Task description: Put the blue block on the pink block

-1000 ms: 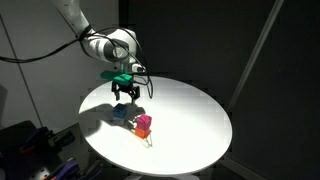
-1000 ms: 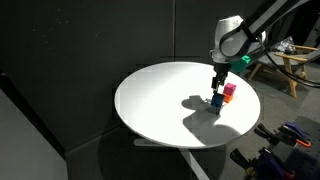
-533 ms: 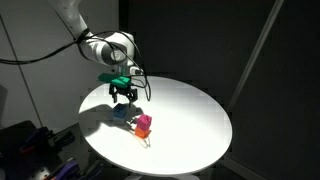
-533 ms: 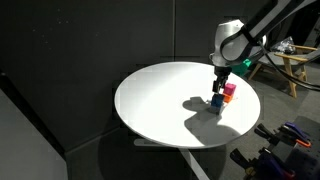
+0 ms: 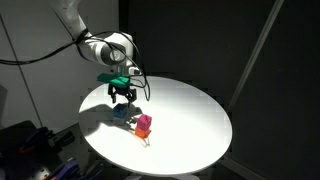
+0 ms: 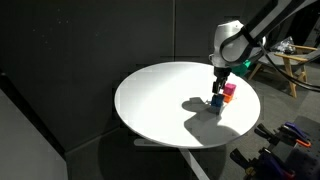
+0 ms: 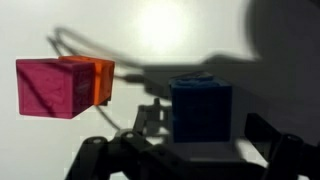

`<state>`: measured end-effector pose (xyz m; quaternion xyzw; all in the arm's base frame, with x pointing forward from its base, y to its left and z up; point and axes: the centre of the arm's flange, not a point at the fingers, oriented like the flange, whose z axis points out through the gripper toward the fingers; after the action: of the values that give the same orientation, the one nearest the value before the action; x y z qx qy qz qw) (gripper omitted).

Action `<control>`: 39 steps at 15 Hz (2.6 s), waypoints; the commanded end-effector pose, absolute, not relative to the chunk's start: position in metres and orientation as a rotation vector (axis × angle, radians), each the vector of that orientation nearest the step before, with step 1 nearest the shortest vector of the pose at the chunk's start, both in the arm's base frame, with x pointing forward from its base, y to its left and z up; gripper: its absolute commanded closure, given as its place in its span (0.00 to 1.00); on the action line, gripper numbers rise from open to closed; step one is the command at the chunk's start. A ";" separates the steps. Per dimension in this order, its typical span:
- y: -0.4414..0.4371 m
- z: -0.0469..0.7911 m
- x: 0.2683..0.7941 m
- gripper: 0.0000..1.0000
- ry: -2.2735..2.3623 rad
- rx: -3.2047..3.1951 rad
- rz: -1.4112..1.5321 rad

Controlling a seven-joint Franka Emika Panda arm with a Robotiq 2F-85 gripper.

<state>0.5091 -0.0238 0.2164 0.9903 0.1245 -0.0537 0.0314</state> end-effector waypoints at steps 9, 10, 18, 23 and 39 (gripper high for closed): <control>-0.023 0.200 0.508 0.00 0.407 3.002 -0.171; -0.023 0.199 0.508 0.00 0.407 3.000 -0.177; -0.023 0.193 0.507 0.53 0.364 2.999 -0.196; -0.022 0.204 0.510 0.69 0.305 2.994 -0.172; -0.027 0.294 0.530 0.69 0.140 2.955 -0.092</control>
<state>0.5257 -0.0216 0.2675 0.9940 0.0650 -0.0311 0.0826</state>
